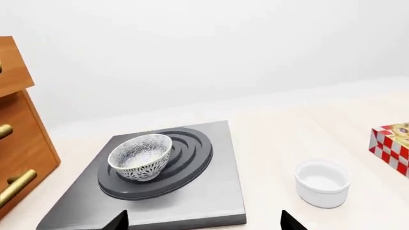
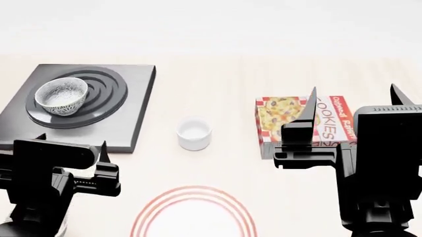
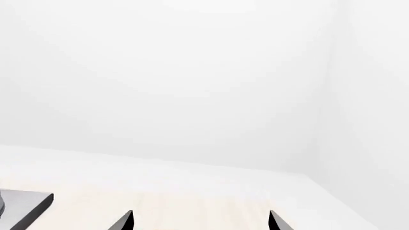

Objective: Pick the akita bowl on the stove and place it on the plate.

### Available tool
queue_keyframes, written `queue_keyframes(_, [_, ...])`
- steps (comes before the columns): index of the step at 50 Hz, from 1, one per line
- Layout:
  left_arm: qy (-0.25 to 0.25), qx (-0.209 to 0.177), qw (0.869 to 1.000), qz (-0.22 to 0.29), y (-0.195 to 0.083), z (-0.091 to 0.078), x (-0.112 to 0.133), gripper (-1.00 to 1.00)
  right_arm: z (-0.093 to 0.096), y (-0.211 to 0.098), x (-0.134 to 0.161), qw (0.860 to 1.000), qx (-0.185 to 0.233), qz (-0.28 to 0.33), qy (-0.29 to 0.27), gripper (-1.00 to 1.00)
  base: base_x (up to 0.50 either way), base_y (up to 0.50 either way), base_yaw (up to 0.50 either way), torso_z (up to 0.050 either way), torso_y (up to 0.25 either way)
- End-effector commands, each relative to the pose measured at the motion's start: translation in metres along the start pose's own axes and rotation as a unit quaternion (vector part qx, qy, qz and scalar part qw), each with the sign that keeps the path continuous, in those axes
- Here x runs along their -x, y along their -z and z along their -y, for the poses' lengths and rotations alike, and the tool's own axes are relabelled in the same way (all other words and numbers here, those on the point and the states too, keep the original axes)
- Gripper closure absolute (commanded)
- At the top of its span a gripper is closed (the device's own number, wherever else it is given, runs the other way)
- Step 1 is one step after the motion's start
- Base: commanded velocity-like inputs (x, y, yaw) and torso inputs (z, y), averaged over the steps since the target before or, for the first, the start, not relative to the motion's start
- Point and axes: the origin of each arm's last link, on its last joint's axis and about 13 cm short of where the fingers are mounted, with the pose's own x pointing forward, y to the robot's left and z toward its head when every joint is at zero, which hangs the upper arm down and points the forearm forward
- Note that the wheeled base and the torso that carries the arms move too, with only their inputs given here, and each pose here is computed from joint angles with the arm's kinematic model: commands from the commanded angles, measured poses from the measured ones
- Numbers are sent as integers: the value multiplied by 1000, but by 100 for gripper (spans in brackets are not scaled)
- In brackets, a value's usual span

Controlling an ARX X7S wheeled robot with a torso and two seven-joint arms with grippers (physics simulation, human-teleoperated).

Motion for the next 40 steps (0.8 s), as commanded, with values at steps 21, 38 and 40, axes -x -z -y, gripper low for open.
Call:
queue_keyframes(21, [1,-2,1000,1,-1,0,0,-100,0,-2,1,1000,0,0,0,-100,271,-33,0,0,0])
queue_keyframes(38, [3,-2,1000,2,-1,0,1,-100,0,1,0,1000,0,0,0,-100,271,-33,0,0,1])
queue_keyframes(40, [4,-4,1000,5,0,1,1,-100,0,1,0,1000,0,0,-1,-100,273,-31,0,0,0])
